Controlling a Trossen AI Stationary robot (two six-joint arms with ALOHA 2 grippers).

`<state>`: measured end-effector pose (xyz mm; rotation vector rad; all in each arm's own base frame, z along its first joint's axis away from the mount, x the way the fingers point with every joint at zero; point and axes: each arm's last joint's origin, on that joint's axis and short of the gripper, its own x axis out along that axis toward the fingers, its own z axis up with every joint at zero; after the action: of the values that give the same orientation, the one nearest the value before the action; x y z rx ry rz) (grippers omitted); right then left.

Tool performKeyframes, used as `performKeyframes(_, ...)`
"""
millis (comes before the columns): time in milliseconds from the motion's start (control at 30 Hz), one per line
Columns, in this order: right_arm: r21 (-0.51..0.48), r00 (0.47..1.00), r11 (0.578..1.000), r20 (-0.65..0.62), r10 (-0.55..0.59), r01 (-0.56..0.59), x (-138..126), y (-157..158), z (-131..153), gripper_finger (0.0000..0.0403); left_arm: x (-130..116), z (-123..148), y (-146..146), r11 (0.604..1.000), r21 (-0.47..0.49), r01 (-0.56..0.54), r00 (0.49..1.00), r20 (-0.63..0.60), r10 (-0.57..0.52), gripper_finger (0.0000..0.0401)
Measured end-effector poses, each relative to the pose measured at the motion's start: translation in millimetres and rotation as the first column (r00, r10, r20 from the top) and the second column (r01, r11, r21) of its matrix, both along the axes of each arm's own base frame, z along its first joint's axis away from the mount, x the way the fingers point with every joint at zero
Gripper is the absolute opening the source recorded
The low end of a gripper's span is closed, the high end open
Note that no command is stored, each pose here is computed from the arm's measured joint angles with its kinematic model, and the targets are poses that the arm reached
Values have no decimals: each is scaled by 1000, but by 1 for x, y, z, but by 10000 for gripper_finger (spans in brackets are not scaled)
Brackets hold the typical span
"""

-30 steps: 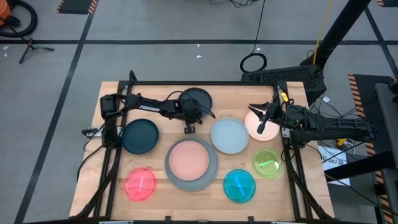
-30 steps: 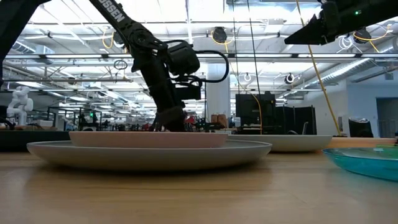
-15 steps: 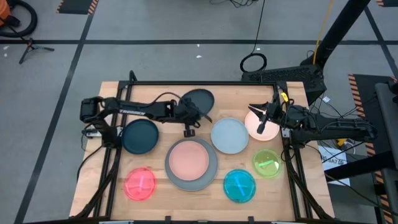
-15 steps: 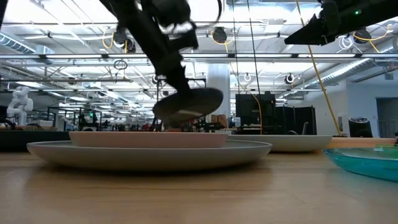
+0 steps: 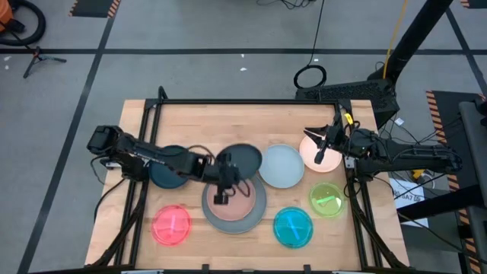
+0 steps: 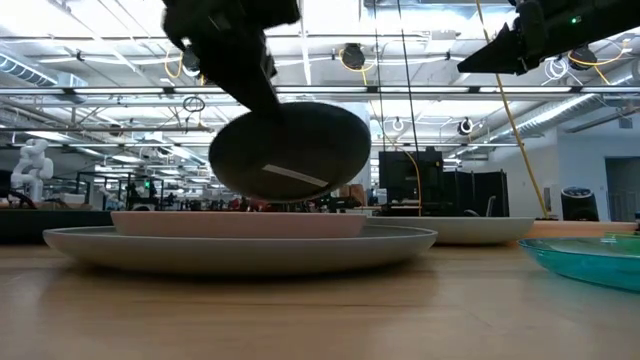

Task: Stack plastic plates
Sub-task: Stack the black plate on top of the light pink plate

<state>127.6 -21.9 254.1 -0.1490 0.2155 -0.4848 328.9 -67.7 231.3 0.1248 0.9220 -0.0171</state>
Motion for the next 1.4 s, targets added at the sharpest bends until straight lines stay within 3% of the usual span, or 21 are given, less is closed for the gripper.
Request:
performKeyframes(267,30,1000,1000,16,-6,5,0,0,0,38,-13,-8,-43,998,-48,30,998,-54,-32,13)
performKeyframes(467,49,1000,999,27,-9,8,0,0,0,38,-19,-7,-59,997,-72,32,998,-46,-36,13)
performKeyframes(667,98,999,995,42,-20,16,0,0,-1,38,-21,-10,-66,996,-89,14,998,-54,-19,22)
performKeyframes(1000,288,997,955,-3,-73,71,0,0,-14,38,-21,-15,-72,995,-92,32,997,-69,-39,28)
performKeyframes(1400,411,986,898,-122,-116,157,15,-1,-34,38,-21,-16,-71,994,-45,97,992,-74,-100,86)
